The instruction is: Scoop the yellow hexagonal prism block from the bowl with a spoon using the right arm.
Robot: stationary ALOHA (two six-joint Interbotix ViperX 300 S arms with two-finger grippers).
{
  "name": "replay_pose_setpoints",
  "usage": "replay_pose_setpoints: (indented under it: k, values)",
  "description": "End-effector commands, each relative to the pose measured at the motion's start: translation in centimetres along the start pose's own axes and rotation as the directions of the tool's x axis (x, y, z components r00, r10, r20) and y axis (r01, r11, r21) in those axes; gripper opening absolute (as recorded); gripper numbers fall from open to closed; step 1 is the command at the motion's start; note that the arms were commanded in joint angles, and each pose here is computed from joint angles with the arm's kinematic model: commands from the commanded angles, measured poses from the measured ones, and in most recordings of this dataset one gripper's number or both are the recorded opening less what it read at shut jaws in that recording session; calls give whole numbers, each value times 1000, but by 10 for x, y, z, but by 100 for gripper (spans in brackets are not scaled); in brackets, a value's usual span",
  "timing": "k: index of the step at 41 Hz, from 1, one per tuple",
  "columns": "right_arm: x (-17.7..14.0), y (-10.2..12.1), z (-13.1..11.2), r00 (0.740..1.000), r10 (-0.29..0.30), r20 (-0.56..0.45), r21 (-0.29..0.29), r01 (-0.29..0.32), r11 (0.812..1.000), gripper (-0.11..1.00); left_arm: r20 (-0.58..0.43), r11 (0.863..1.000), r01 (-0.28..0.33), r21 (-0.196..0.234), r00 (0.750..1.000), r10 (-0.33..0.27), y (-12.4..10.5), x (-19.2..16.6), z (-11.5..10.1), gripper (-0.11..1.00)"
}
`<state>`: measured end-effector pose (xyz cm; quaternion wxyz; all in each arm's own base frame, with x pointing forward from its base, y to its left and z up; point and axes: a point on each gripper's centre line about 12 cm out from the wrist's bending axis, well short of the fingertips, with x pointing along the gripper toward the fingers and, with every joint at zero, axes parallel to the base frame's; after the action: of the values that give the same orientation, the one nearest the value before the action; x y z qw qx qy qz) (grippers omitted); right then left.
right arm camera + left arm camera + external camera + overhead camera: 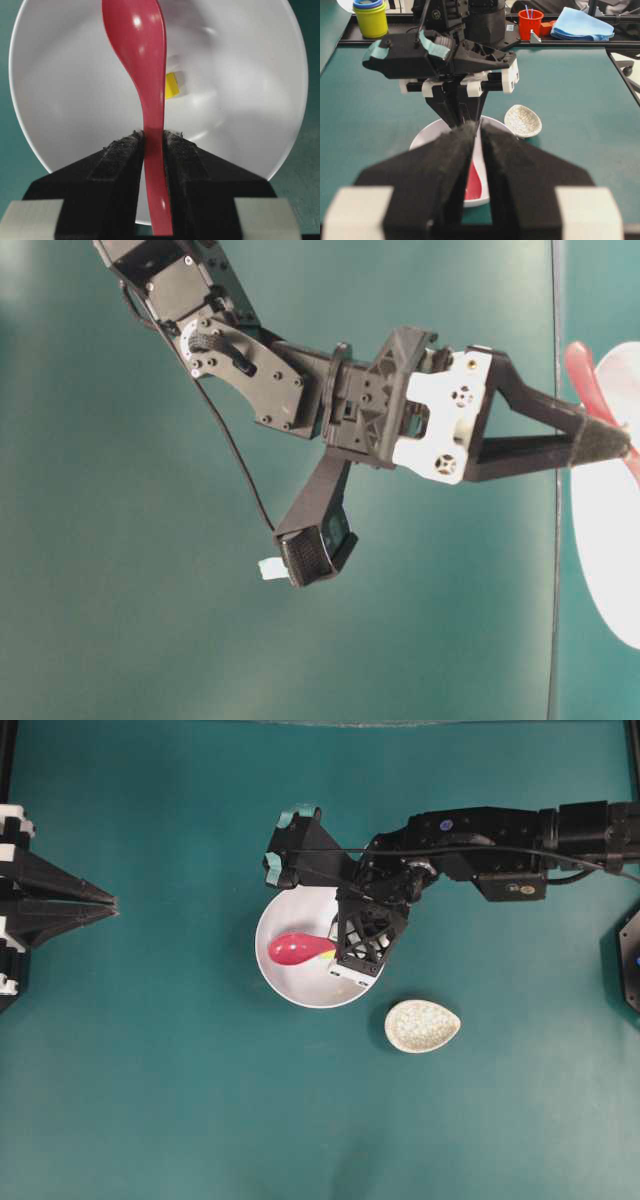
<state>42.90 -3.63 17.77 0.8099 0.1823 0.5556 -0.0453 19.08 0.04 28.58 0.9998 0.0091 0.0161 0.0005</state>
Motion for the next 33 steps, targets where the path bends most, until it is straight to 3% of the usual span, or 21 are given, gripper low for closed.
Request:
replay_pose_setpoints:
  k: [1, 33]
  values:
    - [-11, 4, 5, 999, 7, 36, -11, -7, 1000, 20, 32, 1000, 0, 2, 999, 0, 0, 2, 12, 14]
    - [-34, 7, 6, 998, -4, 68, -38, 7, 999, 16, 35, 1000, 0, -2, 999, 0, 0, 2, 13, 14]
